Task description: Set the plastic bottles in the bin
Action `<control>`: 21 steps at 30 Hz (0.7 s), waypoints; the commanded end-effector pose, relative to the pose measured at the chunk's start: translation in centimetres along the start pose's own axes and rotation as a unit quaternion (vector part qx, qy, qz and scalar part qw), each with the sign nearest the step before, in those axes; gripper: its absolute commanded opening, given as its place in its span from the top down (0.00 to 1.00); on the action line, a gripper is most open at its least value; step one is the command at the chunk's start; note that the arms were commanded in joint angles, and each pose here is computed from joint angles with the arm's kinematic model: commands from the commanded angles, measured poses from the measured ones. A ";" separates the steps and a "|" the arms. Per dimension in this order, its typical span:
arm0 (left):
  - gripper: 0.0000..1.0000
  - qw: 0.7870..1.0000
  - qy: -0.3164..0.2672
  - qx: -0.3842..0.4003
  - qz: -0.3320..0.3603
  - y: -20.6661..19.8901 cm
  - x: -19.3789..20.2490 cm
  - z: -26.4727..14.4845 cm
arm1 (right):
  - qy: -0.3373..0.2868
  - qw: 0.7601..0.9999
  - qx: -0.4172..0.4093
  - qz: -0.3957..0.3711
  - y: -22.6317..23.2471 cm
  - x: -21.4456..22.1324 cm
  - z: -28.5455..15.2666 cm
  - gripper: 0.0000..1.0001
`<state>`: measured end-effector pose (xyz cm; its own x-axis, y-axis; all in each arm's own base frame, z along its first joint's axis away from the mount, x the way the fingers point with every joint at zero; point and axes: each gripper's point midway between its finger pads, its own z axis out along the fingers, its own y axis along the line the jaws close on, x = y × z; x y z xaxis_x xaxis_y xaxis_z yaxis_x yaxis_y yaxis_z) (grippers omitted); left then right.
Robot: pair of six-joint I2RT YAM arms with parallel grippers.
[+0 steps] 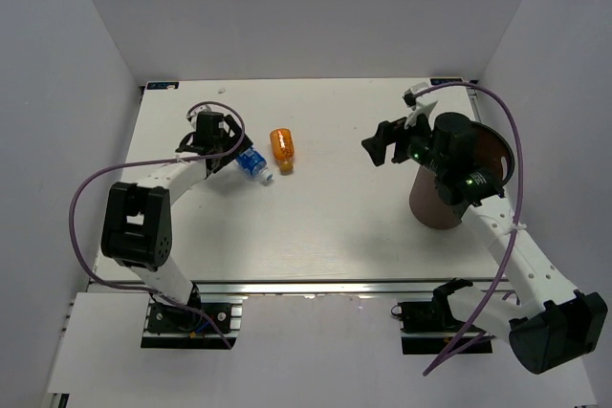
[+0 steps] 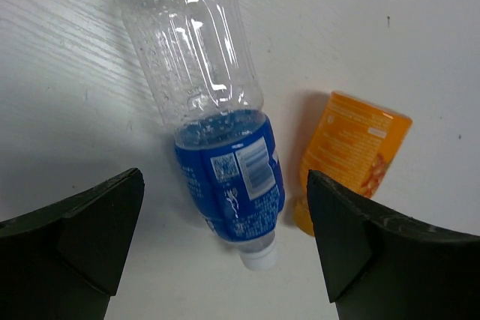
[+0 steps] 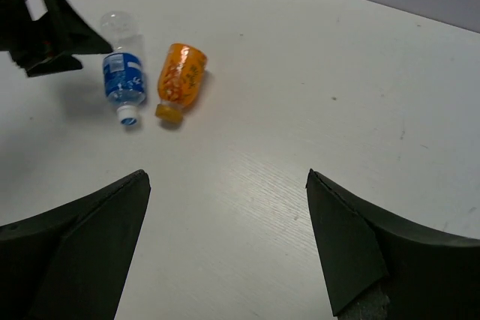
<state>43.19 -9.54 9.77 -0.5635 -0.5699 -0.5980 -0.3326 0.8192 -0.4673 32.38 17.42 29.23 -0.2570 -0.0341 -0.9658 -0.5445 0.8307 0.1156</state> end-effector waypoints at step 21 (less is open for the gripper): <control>0.49 1.000 0.025 -0.011 0.009 -0.1 0.5 4.1 | -0.021 0.989 -0.148 0.013 6.1 1.8 0.2 0.11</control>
<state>45.56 -9.51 4.13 -0.6037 -0.5824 -0.5444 -0.4173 0.8127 -0.4067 29.42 21.66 26.22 -0.2966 -0.0383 -0.9542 -0.7121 0.6747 0.1943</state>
